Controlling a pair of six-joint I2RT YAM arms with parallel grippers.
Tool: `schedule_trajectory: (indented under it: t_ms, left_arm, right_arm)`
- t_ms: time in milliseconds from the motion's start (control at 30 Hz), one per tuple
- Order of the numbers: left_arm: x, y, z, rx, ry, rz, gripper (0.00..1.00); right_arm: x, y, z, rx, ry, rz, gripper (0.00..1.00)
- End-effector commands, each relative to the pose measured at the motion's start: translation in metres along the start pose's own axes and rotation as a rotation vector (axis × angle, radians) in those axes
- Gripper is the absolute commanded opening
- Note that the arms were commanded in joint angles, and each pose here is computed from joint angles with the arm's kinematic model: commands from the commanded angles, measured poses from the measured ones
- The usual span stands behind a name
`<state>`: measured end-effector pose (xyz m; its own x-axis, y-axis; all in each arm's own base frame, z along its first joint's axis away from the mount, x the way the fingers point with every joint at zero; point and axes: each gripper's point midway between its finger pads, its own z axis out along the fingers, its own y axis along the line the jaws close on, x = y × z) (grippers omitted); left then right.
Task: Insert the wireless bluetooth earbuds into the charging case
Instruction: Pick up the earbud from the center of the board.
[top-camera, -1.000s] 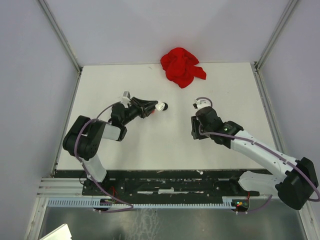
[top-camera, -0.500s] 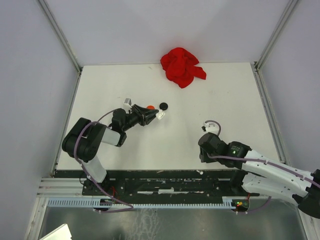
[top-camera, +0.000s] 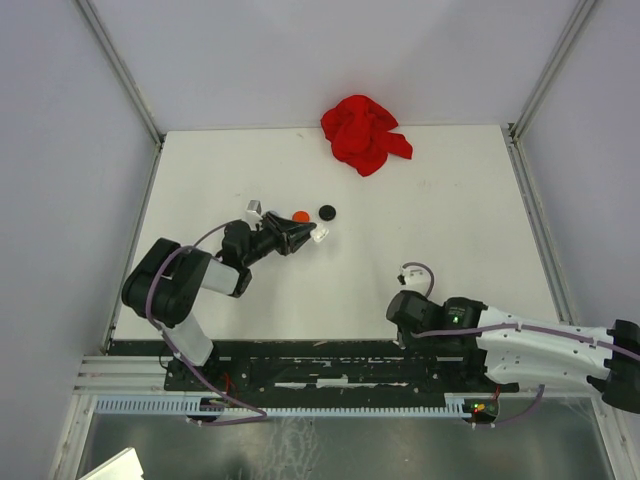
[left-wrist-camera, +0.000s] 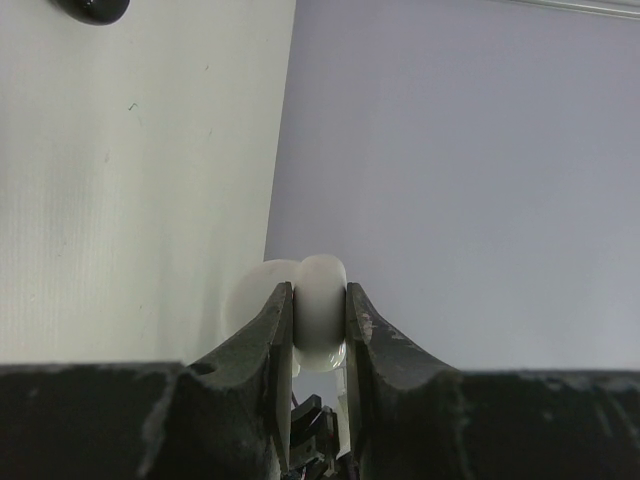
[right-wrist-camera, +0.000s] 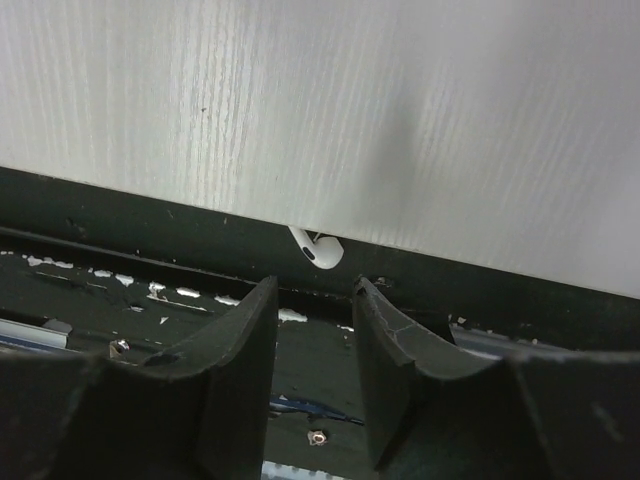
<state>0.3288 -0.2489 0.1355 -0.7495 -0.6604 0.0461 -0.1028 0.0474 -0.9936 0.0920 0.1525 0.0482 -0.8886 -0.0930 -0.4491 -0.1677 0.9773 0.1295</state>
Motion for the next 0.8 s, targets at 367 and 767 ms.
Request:
schedule_trajectory:
  t_ms: [367, 767]
  left_arm:
    - [0.004, -0.021, -0.006, 0.08, -0.009, 0.099, 0.03]
    - [0.004, -0.018, -0.007, 0.08, -0.008, 0.091, 0.03]
  right_arm:
    - [0.006, -0.002, 0.028, 0.036, -0.104, 0.063, 0.47]
    - [0.016, 0.012, 0.035, -0.008, -0.071, 0.026, 0.48]
